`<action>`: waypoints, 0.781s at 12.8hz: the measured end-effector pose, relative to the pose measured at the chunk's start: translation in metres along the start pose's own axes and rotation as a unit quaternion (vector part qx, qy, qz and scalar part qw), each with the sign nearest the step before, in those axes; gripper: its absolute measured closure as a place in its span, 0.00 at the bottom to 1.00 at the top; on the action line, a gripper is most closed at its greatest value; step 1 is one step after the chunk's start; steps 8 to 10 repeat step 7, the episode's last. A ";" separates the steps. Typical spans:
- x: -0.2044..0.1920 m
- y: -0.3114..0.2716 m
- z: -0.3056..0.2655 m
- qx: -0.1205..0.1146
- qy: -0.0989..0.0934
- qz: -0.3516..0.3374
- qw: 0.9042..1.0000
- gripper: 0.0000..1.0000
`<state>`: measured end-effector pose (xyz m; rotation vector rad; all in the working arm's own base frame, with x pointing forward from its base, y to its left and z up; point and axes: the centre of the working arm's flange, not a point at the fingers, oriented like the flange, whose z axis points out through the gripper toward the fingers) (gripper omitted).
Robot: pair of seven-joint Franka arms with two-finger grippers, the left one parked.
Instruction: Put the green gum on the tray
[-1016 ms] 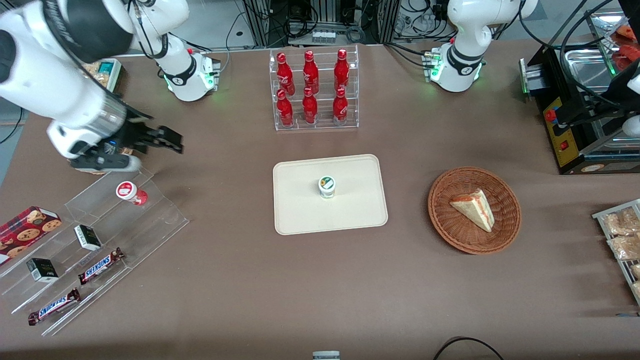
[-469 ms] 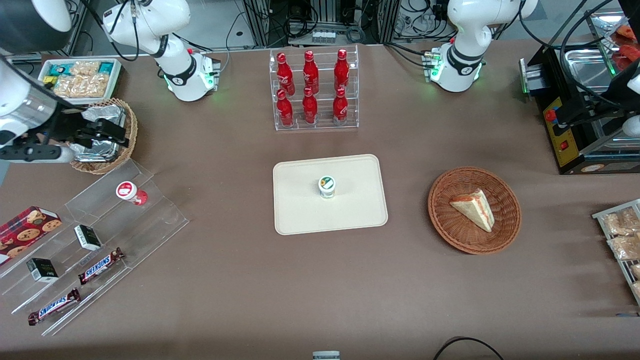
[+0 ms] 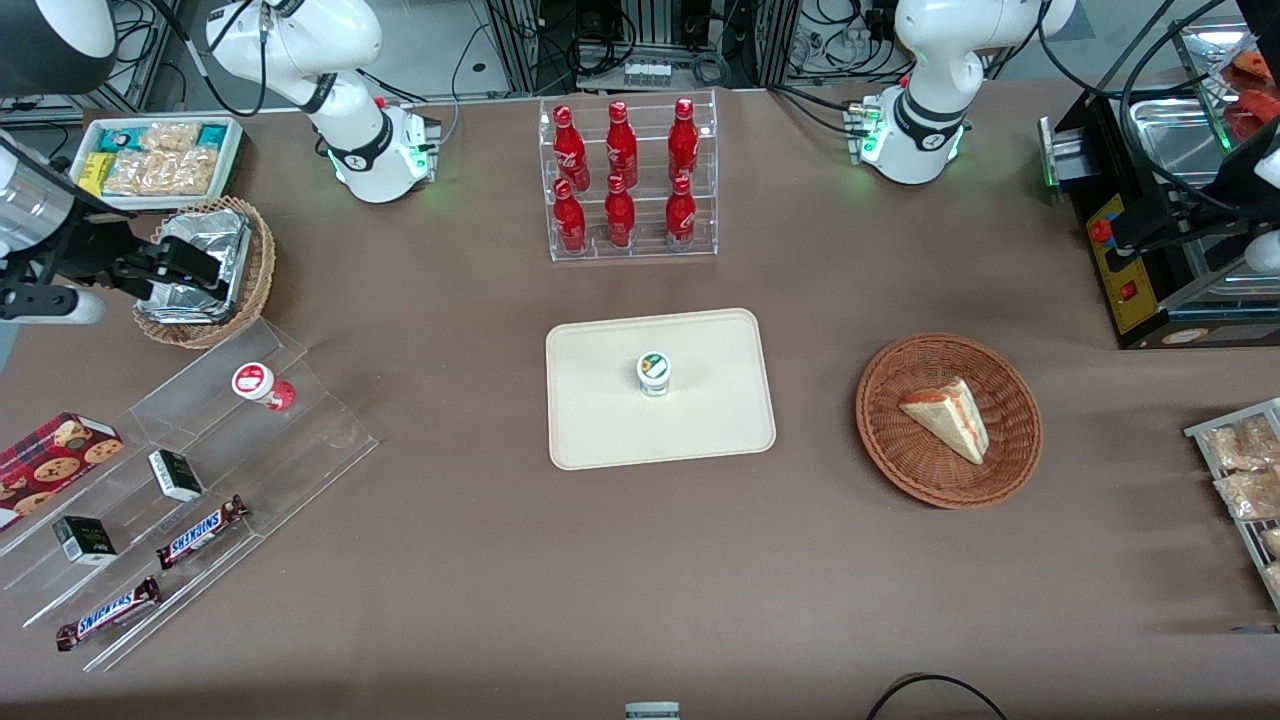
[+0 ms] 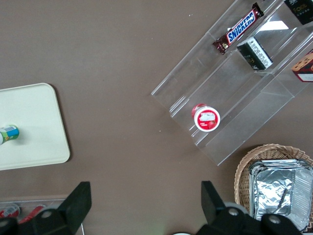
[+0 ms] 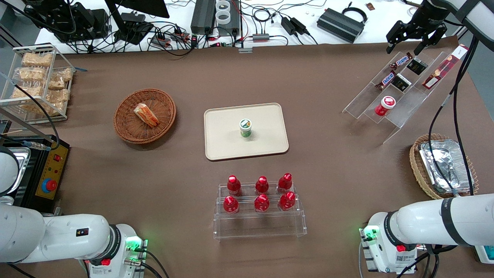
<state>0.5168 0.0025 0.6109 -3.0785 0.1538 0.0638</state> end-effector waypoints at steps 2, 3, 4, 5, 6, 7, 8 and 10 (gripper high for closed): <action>0.005 0.007 -0.002 0.000 0.003 0.007 1.000 0.00; 0.007 0.012 -0.003 0.000 0.004 0.012 1.000 0.00; 0.010 0.016 -0.004 0.000 0.005 0.015 1.000 0.00; 0.012 0.017 -0.006 0.000 0.008 0.015 1.000 0.00; 0.015 0.016 -0.008 0.000 0.010 0.014 1.000 0.00; 0.018 0.016 -0.011 0.000 0.012 0.013 1.000 0.00; 0.018 0.016 -0.011 0.000 0.012 0.013 1.000 0.00; 0.018 0.016 -0.011 0.000 0.012 0.013 1.000 0.00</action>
